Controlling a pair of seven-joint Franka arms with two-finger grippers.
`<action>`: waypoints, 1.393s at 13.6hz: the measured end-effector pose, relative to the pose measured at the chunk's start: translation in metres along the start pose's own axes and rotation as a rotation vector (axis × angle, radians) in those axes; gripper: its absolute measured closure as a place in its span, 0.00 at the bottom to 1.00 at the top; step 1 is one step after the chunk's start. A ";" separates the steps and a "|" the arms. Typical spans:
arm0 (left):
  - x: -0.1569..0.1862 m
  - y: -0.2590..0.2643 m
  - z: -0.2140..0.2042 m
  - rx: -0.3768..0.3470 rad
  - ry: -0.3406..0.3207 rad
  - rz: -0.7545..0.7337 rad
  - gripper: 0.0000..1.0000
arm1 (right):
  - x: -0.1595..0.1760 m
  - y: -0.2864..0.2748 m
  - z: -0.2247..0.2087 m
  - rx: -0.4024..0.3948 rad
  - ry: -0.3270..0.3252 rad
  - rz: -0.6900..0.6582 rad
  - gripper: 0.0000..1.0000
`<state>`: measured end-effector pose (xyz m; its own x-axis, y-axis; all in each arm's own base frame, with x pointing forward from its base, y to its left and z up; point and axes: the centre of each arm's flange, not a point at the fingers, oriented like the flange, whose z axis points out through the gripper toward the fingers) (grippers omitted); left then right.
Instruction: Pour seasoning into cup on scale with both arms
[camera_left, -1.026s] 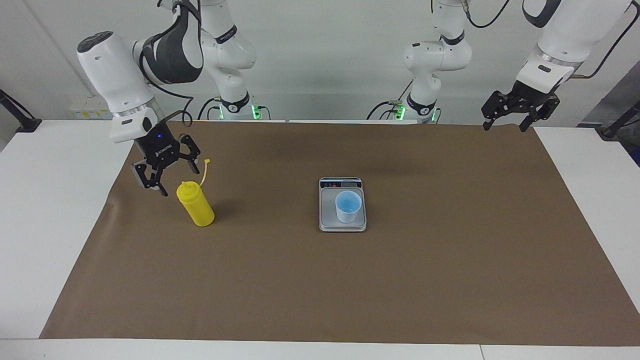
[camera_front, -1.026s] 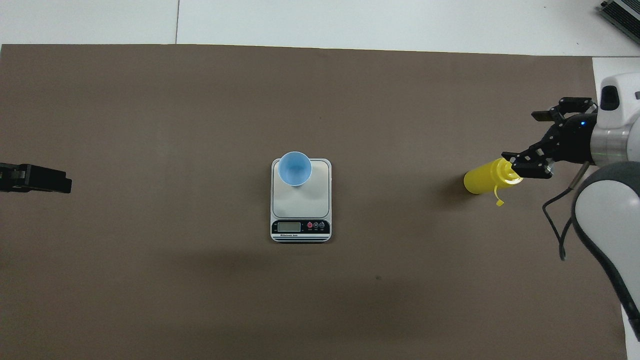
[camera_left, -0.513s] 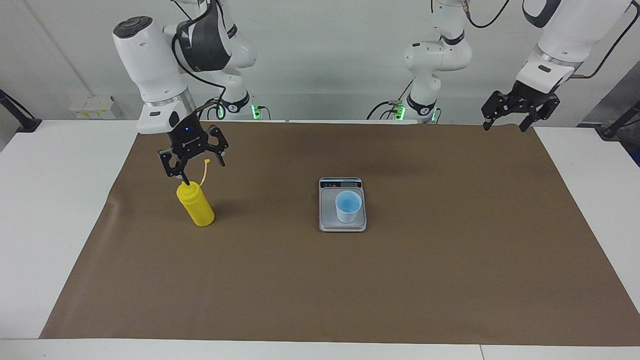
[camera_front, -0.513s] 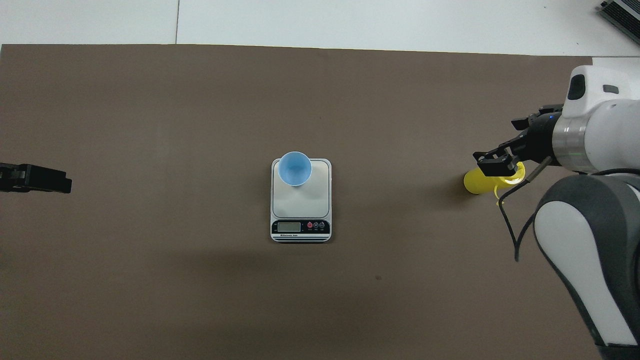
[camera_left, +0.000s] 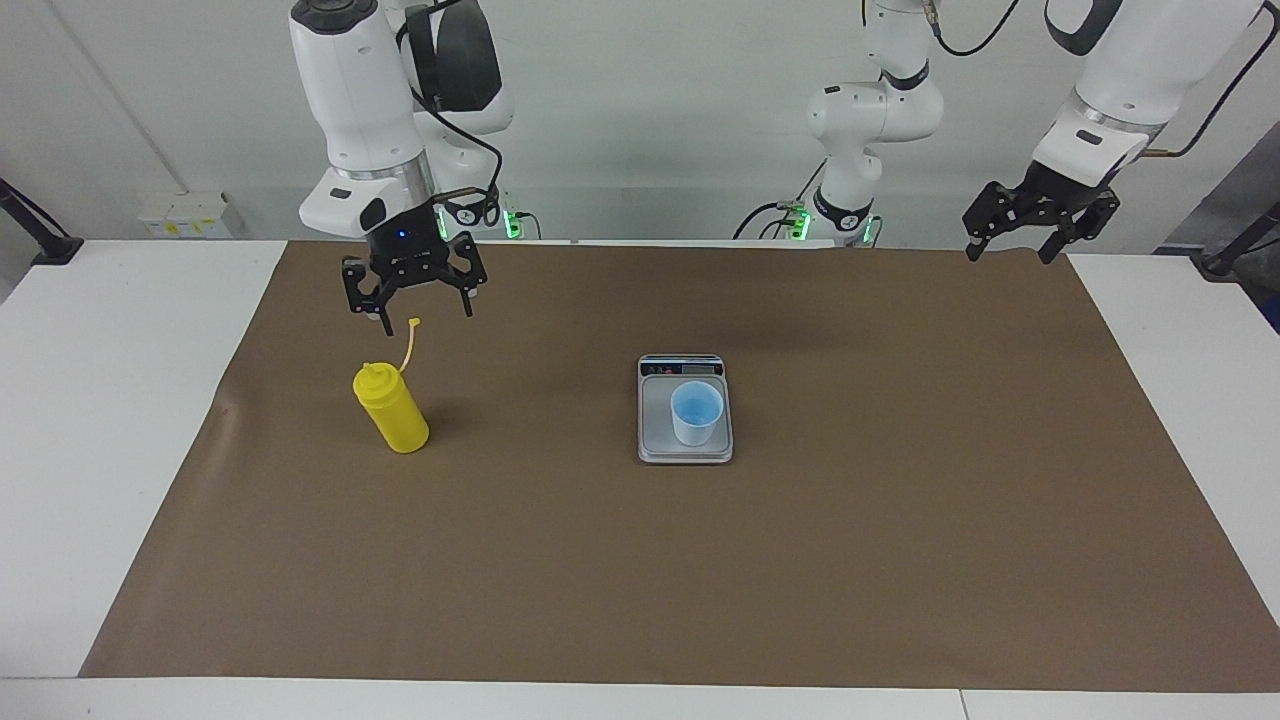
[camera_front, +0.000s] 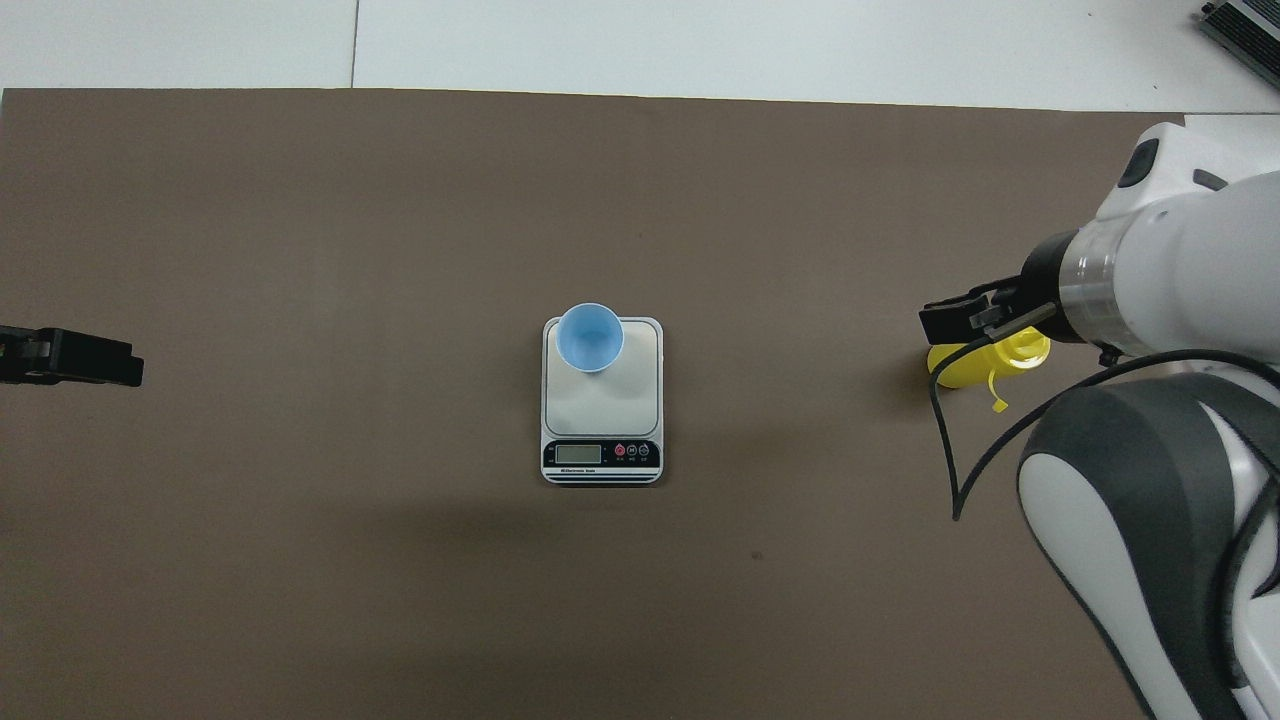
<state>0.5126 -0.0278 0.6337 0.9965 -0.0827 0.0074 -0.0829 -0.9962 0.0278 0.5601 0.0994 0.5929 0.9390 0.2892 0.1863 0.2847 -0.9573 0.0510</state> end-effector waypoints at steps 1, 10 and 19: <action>0.000 0.000 0.000 0.000 0.000 0.000 0.00 | 0.000 0.002 -0.006 0.000 -0.008 0.045 0.00; 0.000 0.000 0.000 0.000 0.000 0.000 0.00 | -0.005 0.025 -0.051 0.001 -0.135 0.314 0.00; 0.000 0.000 0.000 0.000 0.000 0.000 0.00 | -0.013 0.047 -0.029 0.031 -0.198 0.365 0.00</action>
<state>0.5126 -0.0278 0.6337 0.9965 -0.0827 0.0073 -0.0829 -0.9962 0.0278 0.5554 0.0503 0.6217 0.9975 -0.0704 -0.0060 -0.0705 -0.9974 -0.0133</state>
